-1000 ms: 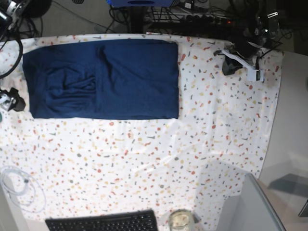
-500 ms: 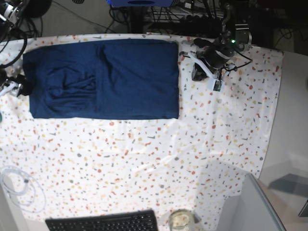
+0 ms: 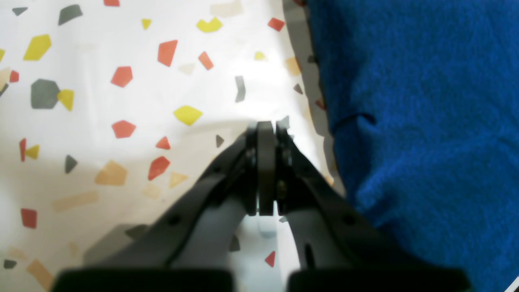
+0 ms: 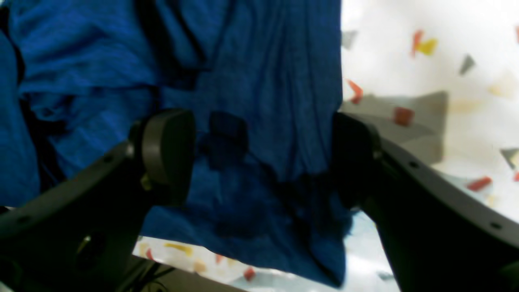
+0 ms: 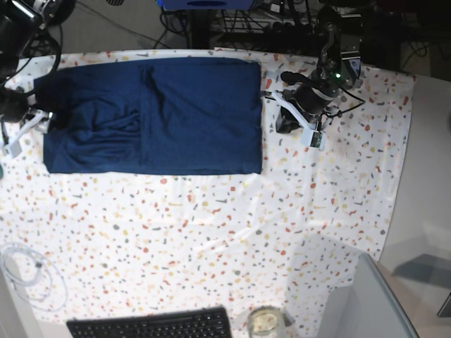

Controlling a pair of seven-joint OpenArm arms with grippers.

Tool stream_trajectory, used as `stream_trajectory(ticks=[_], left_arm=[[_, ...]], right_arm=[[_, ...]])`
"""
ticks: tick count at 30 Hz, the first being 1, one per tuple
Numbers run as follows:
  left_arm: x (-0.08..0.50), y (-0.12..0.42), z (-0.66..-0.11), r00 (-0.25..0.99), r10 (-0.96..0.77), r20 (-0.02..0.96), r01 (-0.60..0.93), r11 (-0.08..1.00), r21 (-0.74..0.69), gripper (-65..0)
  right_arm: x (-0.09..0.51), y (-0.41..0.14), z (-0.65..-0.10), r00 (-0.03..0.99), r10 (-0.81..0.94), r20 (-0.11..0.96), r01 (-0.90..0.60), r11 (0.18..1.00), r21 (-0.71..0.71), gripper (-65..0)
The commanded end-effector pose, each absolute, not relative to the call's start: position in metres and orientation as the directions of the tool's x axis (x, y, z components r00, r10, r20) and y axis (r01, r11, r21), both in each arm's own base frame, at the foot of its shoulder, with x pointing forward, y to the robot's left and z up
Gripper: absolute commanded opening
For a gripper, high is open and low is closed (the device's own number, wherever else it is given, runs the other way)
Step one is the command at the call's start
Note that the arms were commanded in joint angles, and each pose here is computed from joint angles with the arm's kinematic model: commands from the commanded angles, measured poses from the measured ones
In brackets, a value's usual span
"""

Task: Layout the t-shirt on the table in an organized manner, then fold the t-shirt properly
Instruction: 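Move both grippers to opposite side edges of the folded shirt and grasp, then lift the shirt's side with the right gripper and fold it over toward the left gripper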

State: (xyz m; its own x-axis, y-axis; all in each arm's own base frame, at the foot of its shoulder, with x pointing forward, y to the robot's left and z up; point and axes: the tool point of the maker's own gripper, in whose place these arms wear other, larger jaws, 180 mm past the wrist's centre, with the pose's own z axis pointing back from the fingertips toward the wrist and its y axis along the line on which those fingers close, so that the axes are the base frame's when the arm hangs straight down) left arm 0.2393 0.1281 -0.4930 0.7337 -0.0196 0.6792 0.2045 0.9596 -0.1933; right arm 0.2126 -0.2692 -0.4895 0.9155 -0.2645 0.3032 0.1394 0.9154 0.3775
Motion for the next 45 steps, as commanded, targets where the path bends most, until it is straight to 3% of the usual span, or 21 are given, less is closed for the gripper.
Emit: stream_trajectory(ticks=[1,7,16,25,31,43,45], left_arm=[[0.234,0.132,-0.498,0.756,-0.041,0.653,0.203,0.963,-0.175,-65.0],[0.234,0.132,-0.499,0.757,-0.043,0.651,0.204,0.964,-0.173,-65.0],[0.241,0.131,-0.496,0.748,-0.046,0.662,0.210,0.963,-0.171,-65.0],[0.247,0.097,-0.492,0.733,-0.095,0.674,0.298,0.935,-0.192,-65.0],[0.251,0.095,-0.490,0.729,-0.089,0.679,0.296,0.935,-0.195,-65.0],[0.262,0.073,-0.488,0.725,-0.052,0.687,0.292,0.926,-0.238,-65.0],[0.263,0.073,-0.488,0.723,-0.052,0.689,0.293,0.926,-0.237,-65.0]], right_arm=[[0.215,-0.263,-0.488,0.917,-0.258,0.305,0.127,0.912,0.391,-16.4],[0.235,-0.249,-0.474,0.876,-0.328,0.352,0.120,0.858,0.500,-11.0],[0.240,-0.223,-0.476,0.910,-0.240,0.339,0.037,0.859,0.510,-10.7],[0.241,-0.204,-0.479,0.925,-0.181,0.333,-0.017,0.857,0.514,-11.7],[0.242,-0.206,-0.479,0.923,-0.176,0.341,-0.022,0.862,0.506,-22.4],[0.243,-0.204,-0.480,0.916,-0.191,0.353,-0.019,0.858,0.513,-22.5],[0.246,-0.204,-0.478,0.913,-0.192,0.360,-0.021,0.858,0.513,-30.0]])
